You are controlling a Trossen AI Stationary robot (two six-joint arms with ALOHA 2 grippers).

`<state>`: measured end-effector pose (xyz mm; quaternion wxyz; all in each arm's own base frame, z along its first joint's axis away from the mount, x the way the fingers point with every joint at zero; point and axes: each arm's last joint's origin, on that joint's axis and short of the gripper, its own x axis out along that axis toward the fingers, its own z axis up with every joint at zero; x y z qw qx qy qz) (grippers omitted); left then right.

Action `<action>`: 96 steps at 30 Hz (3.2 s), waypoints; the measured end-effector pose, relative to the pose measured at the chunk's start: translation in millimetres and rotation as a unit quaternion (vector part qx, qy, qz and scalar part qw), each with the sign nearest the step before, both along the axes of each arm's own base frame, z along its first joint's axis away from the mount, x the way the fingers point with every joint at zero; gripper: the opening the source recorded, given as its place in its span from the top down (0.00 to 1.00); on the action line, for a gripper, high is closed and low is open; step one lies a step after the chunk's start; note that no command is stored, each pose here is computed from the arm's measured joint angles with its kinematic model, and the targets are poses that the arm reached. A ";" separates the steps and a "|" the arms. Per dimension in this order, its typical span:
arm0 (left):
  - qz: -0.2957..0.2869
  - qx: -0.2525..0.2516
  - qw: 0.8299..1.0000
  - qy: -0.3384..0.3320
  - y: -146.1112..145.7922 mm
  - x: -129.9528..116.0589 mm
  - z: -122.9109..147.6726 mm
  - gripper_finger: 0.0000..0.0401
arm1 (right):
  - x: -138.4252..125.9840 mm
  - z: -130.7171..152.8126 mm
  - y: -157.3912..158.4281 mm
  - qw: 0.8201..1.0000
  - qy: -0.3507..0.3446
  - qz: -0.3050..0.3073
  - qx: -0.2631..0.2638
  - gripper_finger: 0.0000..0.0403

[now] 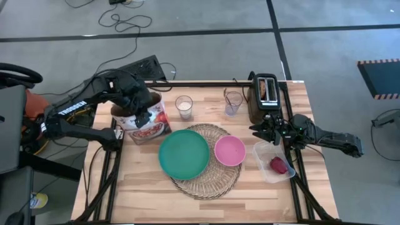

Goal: Arrange a breakfast setting
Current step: Pour the cereals from the box into the pink bowl

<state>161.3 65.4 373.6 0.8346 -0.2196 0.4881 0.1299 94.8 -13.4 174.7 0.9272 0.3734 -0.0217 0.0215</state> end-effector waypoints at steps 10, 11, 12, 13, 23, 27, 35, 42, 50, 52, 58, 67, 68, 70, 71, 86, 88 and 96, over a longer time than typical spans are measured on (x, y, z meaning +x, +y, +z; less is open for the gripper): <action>-0.033 0.064 0.997 -0.018 -7.6 -0.1 18.3 0.80 | 0.0 0.0 0.0 1.000 0.000 0.000 0.000 0.21; -0.039 0.070 0.997 -0.016 -8.4 0.3 18.2 0.77 | 0.0 0.0 0.0 1.000 0.000 0.000 0.000 0.21; -0.047 0.075 0.996 -0.015 -9.3 0.6 18.2 0.74 | 0.0 -0.1 0.0 1.000 0.000 0.000 0.000 0.21; -0.055 0.078 0.995 -0.015 -10.2 0.9 18.2 0.71 | 0.0 -0.1 0.0 1.000 0.000 0.000 0.000 0.21; -0.114 0.091 0.989 -0.022 -26.1 6.4 18.7 0.60 | 0.0 0.0 0.0 1.000 0.000 0.000 0.000 0.21; -0.124 0.105 0.987 -0.017 -34.0 8.1 18.6 0.60 | 0.1 0.6 0.0 1.000 -0.005 0.000 -0.001 0.21; -0.100 0.097 0.990 0.008 -40.0 10.4 7.4 0.60 | -1.0 9.7 -1.5 0.998 -0.052 -0.025 0.026 0.21; -0.089 0.063 0.992 0.055 -40.0 15.7 -20.2 0.65 | -2.9 17.5 -4.5 0.991 -0.097 -0.080 0.037 0.21; -0.081 0.077 0.986 0.120 -36.1 29.3 -42.4 0.84 | -5.4 22.5 -9.0 0.975 -0.134 -0.154 0.086 0.21; -0.081 0.080 0.984 0.139 -35.2 33.0 -46.5 0.88 | -5.2 21.9 -9.0 0.976 -0.131 -0.154 0.086 0.21; -0.108 0.083 0.974 0.181 -32.9 46.8 -59.0 0.94 | -4.9 20.8 -9.0 0.976 -0.125 -0.154 0.086 0.21; -0.099 0.121 0.965 0.212 -32.0 55.3 -66.8 1.00 | -4.1 18.5 -8.5 0.980 -0.110 -0.144 0.085 0.21; -0.088 0.135 0.963 0.216 -32.1 55.3 -66.5 1.00 | -3.9 18.1 -8.4 0.980 -0.108 -0.142 0.085 0.21; -0.063 0.162 0.959 0.224 -32.3 54.2 -63.6 1.00 | -3.6 16.9 -8.4 0.981 -0.100 -0.142 0.085 0.21; -0.052 0.176 0.956 0.230 -33.0 53.0 -61.6 1.00 | -3.4 16.0 -8.4 0.981 -0.096 -0.143 0.085 0.21; -0.055 0.187 0.962 0.191 -59.0 42.2 -10.0 1.00 | 10.9 15.4 -4.3 0.988 -0.062 -0.114 0.078 0.21; -0.054 0.186 0.965 0.179 -60.5 43.0 -6.0 1.00 | 14.4 18.9 -3.6 0.990 -0.050 -0.111 0.067 0.21; -0.085 0.170 0.963 0.193 -62.0 42.5 -13.3 1.00 | 36.0 37.5 -1.2 0.995 0.009 -0.097 0.002 0.21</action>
